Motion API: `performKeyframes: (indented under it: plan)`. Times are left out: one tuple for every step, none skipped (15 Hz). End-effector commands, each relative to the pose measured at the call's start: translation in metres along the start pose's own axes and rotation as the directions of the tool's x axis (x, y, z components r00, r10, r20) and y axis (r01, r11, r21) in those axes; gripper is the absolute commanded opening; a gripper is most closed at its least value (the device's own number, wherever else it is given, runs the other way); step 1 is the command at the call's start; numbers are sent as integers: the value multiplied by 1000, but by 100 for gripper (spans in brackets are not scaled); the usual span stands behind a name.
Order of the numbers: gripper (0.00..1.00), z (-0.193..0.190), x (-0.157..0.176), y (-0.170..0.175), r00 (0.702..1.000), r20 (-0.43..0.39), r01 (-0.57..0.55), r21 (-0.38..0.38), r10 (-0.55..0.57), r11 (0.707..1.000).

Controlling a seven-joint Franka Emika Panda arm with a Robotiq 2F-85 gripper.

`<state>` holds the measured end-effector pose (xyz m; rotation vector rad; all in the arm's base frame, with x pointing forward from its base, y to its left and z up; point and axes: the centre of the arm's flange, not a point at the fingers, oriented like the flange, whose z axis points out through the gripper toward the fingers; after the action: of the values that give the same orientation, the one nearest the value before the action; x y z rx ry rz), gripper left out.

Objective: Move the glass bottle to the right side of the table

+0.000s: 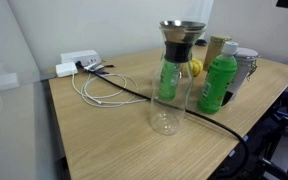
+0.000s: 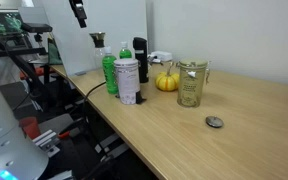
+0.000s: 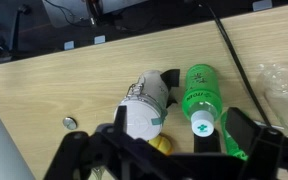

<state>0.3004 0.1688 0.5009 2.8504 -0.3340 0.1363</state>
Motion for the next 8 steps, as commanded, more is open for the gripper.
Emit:
performKeyframes:
  plan:
    - [100, 0, 0, 0, 1000, 0, 0, 0, 0, 1000]
    - [100, -1, 3, -4, 1000, -9, 13, 0, -13, 1000]
    - [100, -2, 6, -9, 999, -21, 32, 6, -32, 999]
    - [100, -3, 10, -16, 997, -43, 58, 19, -57, 998]
    - [100, -5, 14, -23, 995, -65, 76, 33, -74, 997]
    - [100, -7, 19, -31, 992, -89, 96, 55, -91, 994]
    - [100, -8, 23, -39, 989, -104, 115, 80, -107, 990]
    - [100, -9, 29, -48, 984, -113, 146, 95, -135, 985]
